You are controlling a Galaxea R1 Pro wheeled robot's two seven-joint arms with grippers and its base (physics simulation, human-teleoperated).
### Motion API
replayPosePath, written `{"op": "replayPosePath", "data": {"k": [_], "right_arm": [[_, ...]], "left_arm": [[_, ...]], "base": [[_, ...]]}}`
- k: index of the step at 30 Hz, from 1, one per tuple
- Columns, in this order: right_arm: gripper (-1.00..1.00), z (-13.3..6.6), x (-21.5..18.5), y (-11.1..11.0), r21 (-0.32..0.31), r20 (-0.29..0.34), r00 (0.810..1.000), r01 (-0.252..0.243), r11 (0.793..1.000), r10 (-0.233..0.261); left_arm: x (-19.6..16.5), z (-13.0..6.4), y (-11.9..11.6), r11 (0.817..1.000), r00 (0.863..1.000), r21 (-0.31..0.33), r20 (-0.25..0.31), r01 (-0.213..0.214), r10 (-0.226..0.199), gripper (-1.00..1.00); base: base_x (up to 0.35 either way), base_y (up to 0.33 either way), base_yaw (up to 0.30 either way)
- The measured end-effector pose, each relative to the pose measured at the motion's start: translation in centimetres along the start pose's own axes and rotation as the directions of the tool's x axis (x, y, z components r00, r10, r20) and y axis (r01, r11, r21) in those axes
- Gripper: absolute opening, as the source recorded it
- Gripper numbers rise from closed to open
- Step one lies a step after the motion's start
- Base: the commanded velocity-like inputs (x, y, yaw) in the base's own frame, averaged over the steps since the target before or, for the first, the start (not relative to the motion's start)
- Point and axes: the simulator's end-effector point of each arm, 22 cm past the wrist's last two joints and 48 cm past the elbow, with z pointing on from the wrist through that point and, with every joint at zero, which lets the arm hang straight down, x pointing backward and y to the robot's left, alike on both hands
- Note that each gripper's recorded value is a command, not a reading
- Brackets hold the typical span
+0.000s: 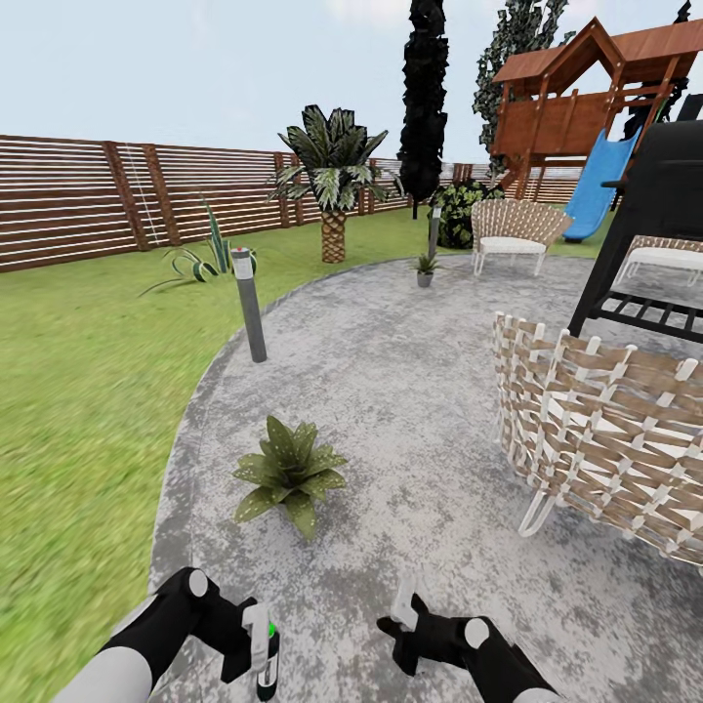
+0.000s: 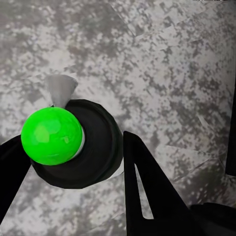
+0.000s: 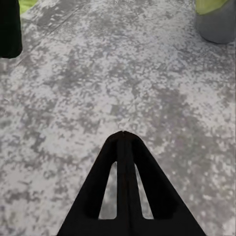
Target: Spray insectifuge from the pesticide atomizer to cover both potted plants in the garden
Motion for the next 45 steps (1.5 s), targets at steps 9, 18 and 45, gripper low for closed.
{"op": "replayPosePath", "data": {"k": [9, 18, 45], "right_arm": [[-1.0, 1.4, -2.0, 1.8, -0.041, 0.02, 0.999, 0.034, 0.999, -0.033], [-1.0, 1.4, -2.0, 1.9, -0.044, 0.02, 0.999, 0.032, 0.999, -0.031], [-1.0, 1.3, -4.8, 0.6, -0.086, 0.063, 0.997, 0.049, 0.995, -0.044]], "left_arm": [[-1.0, 0.5, 0.5, 0.999, 1.0, -0.031, 0.013, -0.009, 0.009, -1.0], [-1.8, 2.2, 1.0, 0.991, 0.994, -0.086, -0.045, -0.105, 0.102, -1.0], [-3.4, 5.8, 0.9, 0.974, 0.99, -0.183, -0.052, -0.137, 0.13, -1.0]], "base": [[0.0, 0.0, 0.0], [0.0, 0.0, 0.0], [0.0, 0.0, 0.0]]}}
